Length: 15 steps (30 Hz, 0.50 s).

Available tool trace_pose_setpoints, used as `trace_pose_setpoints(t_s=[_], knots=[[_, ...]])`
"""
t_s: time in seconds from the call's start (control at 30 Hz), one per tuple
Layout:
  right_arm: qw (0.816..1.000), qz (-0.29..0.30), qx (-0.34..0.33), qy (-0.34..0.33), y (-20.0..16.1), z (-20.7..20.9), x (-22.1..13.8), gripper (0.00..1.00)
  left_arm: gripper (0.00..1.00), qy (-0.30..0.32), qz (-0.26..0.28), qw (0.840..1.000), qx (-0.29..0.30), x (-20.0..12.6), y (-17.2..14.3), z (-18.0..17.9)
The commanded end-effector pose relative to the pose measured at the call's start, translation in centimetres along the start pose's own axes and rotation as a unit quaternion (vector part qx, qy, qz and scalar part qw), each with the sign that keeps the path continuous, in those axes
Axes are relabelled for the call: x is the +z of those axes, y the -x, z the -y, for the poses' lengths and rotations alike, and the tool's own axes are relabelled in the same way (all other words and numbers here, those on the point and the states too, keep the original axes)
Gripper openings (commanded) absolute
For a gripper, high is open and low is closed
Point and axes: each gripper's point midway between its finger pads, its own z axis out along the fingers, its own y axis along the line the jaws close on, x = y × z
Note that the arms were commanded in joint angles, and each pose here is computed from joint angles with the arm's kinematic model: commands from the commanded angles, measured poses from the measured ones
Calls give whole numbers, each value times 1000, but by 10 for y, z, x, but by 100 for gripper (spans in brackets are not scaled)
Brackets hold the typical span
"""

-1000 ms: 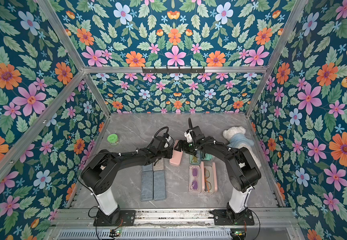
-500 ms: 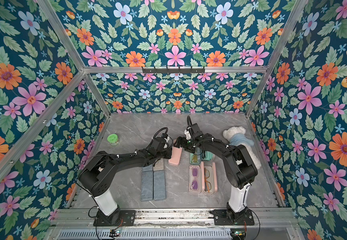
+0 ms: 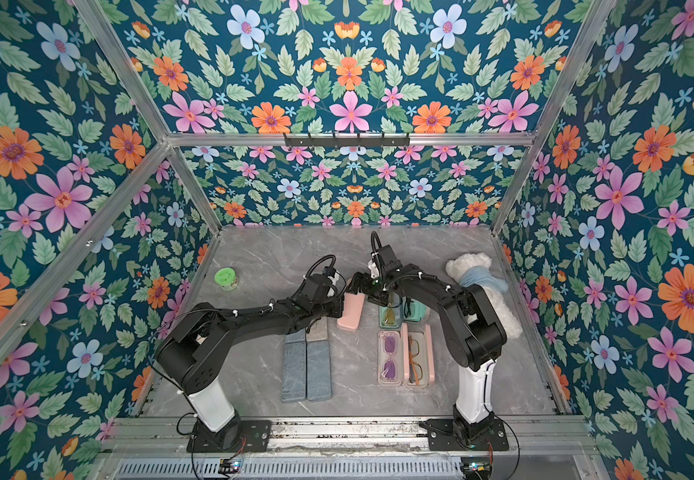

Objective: Close the glasses case
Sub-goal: Pick up the glasses case at the center of the board.

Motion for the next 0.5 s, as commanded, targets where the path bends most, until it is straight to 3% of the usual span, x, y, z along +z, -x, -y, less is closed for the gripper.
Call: trace_pose_setpoints(t_s=[0.0, 0.47], knots=[[1000, -2, 6, -5, 0, -1, 3, 89, 3, -12, 25, 1000, 2, -2, 14, 7], [999, -10, 5, -42, 3, 1, 12, 89, 3, -19, 24, 1000, 4, -2, 12, 11]])
